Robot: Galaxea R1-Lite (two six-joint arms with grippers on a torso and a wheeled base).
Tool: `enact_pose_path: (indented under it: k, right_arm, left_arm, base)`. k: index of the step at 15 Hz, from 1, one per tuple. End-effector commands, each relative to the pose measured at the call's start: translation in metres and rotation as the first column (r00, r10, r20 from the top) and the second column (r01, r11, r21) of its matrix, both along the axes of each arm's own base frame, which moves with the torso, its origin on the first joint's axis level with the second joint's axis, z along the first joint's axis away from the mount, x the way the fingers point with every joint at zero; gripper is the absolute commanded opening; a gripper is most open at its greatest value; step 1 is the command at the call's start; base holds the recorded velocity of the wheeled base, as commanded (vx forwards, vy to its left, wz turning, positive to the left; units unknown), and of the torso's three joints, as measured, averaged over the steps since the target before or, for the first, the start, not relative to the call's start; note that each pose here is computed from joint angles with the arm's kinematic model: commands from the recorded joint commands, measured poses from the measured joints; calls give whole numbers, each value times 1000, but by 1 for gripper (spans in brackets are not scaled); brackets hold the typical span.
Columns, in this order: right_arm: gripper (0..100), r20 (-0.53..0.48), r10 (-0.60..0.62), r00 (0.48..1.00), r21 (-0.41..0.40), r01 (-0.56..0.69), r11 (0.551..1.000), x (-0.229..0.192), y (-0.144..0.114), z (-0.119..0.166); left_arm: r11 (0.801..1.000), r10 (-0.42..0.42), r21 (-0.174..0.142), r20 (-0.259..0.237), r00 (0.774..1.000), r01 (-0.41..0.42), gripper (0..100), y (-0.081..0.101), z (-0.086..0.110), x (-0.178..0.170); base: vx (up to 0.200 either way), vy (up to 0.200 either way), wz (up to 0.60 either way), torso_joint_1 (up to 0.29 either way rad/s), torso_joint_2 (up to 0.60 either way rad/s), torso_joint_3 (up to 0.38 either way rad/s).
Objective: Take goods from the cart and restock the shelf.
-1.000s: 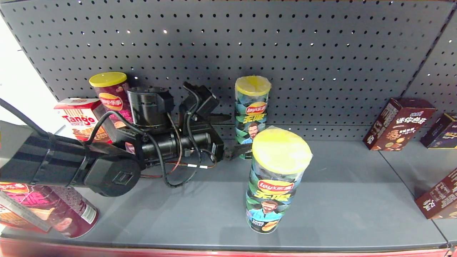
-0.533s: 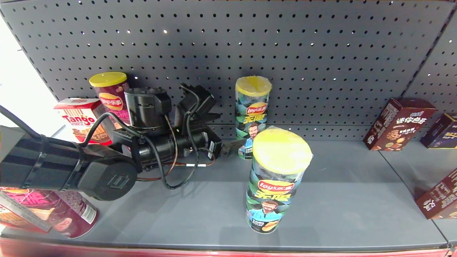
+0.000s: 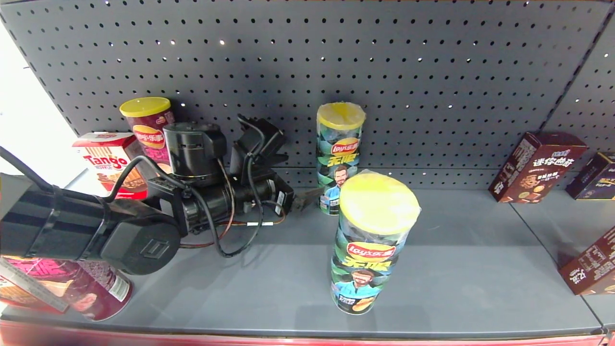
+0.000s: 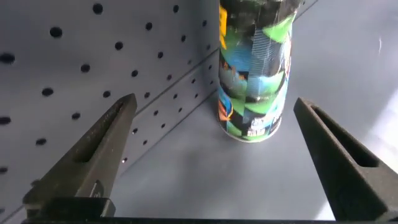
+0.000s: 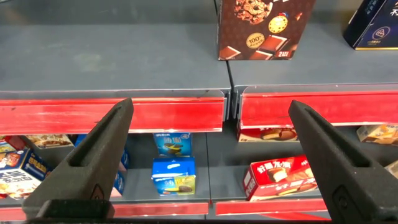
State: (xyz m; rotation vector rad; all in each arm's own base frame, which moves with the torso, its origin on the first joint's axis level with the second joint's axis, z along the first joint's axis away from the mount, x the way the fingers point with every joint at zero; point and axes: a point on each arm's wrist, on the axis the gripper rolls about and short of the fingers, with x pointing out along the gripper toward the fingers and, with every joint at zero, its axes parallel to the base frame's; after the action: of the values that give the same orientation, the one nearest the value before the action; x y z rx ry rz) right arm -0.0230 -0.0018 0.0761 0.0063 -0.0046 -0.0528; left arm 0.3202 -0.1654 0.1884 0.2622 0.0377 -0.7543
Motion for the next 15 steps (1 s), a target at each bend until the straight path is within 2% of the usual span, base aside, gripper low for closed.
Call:
enact_pose_path:
  k: [1,7,12,15]
  right_arm:
    - [100,0,1,1000,0,-1,1000,0,0,0]
    - [100,0,1,1000,0,-1,1000,0,0,0]
    - [100,0,1,1000,0,-1,1000,0,0,0]
    - [100,0,1,1000,0,-1,1000,0,0,0]
  left_arm:
    - [1000,16,4,-7,1000,-16,100,6,-2,-2]
    - [994,109,15,-1,994,-109,100,8,-2,-1]
    - [990,136,27,-9,991,-135,100,5,-8,6]
    - [991,131,22,0,991,-131,100,0,-7,12]
  base:
    - [0,0,0,0,0,0]
    - [0,0,0,0,0,0]
    - [0,0,0,0,0,0]
    - [0,0,0,0,0,0]
